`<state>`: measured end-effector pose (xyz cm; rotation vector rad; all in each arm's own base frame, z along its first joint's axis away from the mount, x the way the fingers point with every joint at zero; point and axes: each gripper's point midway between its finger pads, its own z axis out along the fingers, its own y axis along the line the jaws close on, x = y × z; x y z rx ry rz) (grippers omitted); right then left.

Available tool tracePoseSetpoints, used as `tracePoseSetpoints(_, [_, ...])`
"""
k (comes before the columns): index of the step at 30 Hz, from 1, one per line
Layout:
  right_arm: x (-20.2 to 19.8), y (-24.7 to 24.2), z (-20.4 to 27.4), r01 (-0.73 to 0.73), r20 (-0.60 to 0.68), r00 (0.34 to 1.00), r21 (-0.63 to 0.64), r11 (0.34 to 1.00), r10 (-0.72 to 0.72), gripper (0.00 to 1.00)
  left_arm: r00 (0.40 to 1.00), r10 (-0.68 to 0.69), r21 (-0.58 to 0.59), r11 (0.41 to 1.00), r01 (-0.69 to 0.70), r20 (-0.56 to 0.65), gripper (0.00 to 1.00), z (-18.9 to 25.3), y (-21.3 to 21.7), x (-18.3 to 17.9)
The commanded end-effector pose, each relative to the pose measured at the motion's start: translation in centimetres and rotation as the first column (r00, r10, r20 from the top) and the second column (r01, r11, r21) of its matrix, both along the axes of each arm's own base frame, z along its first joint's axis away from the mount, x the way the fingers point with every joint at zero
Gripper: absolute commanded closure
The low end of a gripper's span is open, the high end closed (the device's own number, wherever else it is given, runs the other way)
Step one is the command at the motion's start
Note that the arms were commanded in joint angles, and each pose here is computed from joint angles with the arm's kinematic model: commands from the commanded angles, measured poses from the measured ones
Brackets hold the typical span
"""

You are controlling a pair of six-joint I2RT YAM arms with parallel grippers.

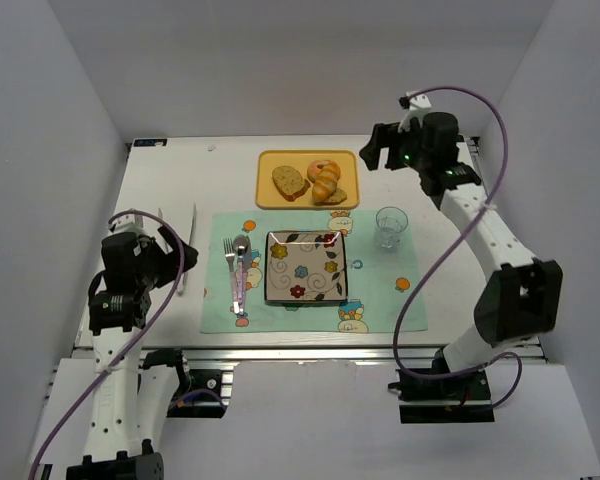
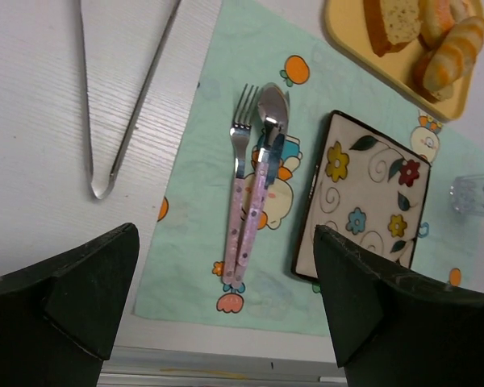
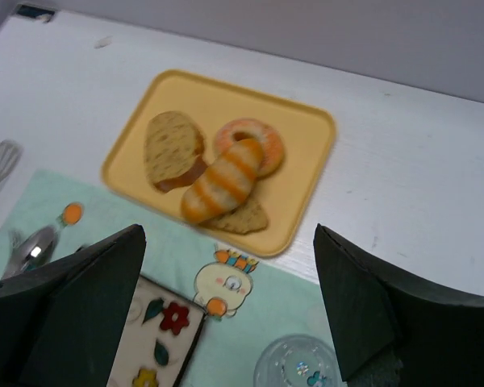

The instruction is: Place the bread

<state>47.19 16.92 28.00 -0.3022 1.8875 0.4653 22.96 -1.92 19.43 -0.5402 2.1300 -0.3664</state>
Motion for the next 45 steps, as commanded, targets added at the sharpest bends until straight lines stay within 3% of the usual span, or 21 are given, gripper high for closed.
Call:
tracePoseSetpoints(1, [-4.7,1.3,0.0,-0.336,0.046,0.942,0.07,0.939,0.333,0.11,0.998,0.05,0.062,0.997,-0.053,0.043,0.02,1.1,1.6,1.3])
tracePoseSetpoints(3, [-7.5,0.4,0.2,-0.499,0.121,0.863,0.062,0.864,0.49,0.11,0.998,0.049,0.062,0.997,-0.052,0.037,0.04,0.5,1.7,1.7])
tracePoseSetpoints(4, [-9.7,1.2,0.5,-0.612,0.142,0.789,0.094,0.785,0.598,0.11,0.998,0.061,0.071,0.996,-0.063,0.026,0.08,0.0,2.0,2.2])
tracePoseSetpoints(6, [-11.1,1.3,0.3,-0.655,0.147,0.754,0.09,0.75,0.64,0.13,0.997,0.073,0.086,0.994,-0.073,0.012,0.15,-0.4,2.4,2.6])
tracePoseSetpoints(8, [-12.4,1.4,-0.5,-0.667,0.119,0.745,0.119,0.735,0.657,0.26,0.996,0.088,0.113,0.99,-0.086,-0.012,0.57,-0.9,3.0,3.3])
tracePoseSetpoints(10, [-13.2,1.3,-1.0,-0.665,0.115,0.747,0.118,0.738,0.655,0.44,0.993,0.11,0.142,0.985,-0.102,-0.049,0.92,-1.5,3.8,3.8])
tracePoseSetpoints(11, [-13.5,1.3,-1.1,-0.665,0.115,0.746,0.116,0.737,0.655,0.49,0.991,0.121,0.155,0.982,-0.11,-0.065,0.95,-1.7,4.1,4.0])
tracePoseSetpoints(12, [-13.9,1.3,-1.3,-0.666,0.114,0.746,0.115,0.737,0.656,0.57,0.988,0.121,0.167,0.98,-0.104,-0.094,0.95,-2.3,4.2,4.0])
tracePoseSetpoints(13, [-14.0,1.2,-1.3,-0.663,0.112,0.749,0.117,0.74,0.653,0.57,0.985,0.123,0.175,0.979,-0.101,-0.122,0.94,-2.7,4.4,4.1])
tracePoseSetpoints(14, [-14.2,1.2,-1.5,-0.662,0.107,0.75,0.122,0.74,0.653,0.56,0.977,0.131,0.187,0.977,-0.099,-0.167,0.82,-3.4,4.7,4.5])
tracePoseSetpoints(15, [-14.5,1.3,-1.3,-0.662,0.107,0.749,0.123,0.739,0.654,0.44,0.967,0.138,0.196,0.976,-0.096,-0.212,0.68,-4.1,4.9,4.3])
tracePoseSetpoints(16, [-14.7,1.2,-1.5,-0.657,0.1,0.753,0.13,0.742,0.65,0.32,0.952,0.151,0.219,0.971,-0.093,-0.267,0.41,-5.1,5.4,4.6])
tracePoseSetpoints(17, [-14.8,1.2,-1.7,-0.657,0.093,0.754,0.136,0.742,0.651,0.11,0.938,0.147,0.235,0.969,-0.074,-0.313,0.35,-5.8,5.7,4.4])
tracePoseSetpoints(20, [-15.3,1.1,-2.3,-0.65,0.078,0.759,0.15,0.745,0.646,0.11,0.912,0.139,0.27,0.962,-0.032,-0.386,0.22,-7.1,6.2,4.7])
tracePoseSetpoints(21, [-15.5,1.2,-2.4,-0.649,0.077,0.76,0.153,0.746,0.645,0.11,0.904,0.13,0.275,0.961,-0.015,-0.407,0.13,-7.7,6.4,5.2])
tracePoseSetpoints(24, [-16.1,1.1,-2.9,-0.645,0.07,0.762,0.17,0.745,0.644,0.1,0.889,0.046,0.28,0.955,0.094,-0.456,0.02,-9.6,6.2,6.3])
tracePoseSetpoints(30, [-16.3,0.9,-3.0,-0.634,0.063,0.771,0.165,0.756,0.633,0.11,0.835,-0.045,0.264,0.938,0.223,-0.548,0.02,-12.8,6.2,7.9])
tracePoseSetpoints(38, [-16.0,1.0,-2.8,-0.627,0.061,0.776,0.185,0.757,0.627,0.11,0.8,-0.066,0.289,0.912,0.291,-0.596,0.04,-16.3,7.1,9.1])
tracePoseSetpoints(45, [-15.4,1.0,-2.2,-0.631,0.065,0.772,0.19,0.752,0.632,0.11,0.82,-0.057,0.29,0.92,0.266,-0.57,0.12,-18.0,7.2,10.8])
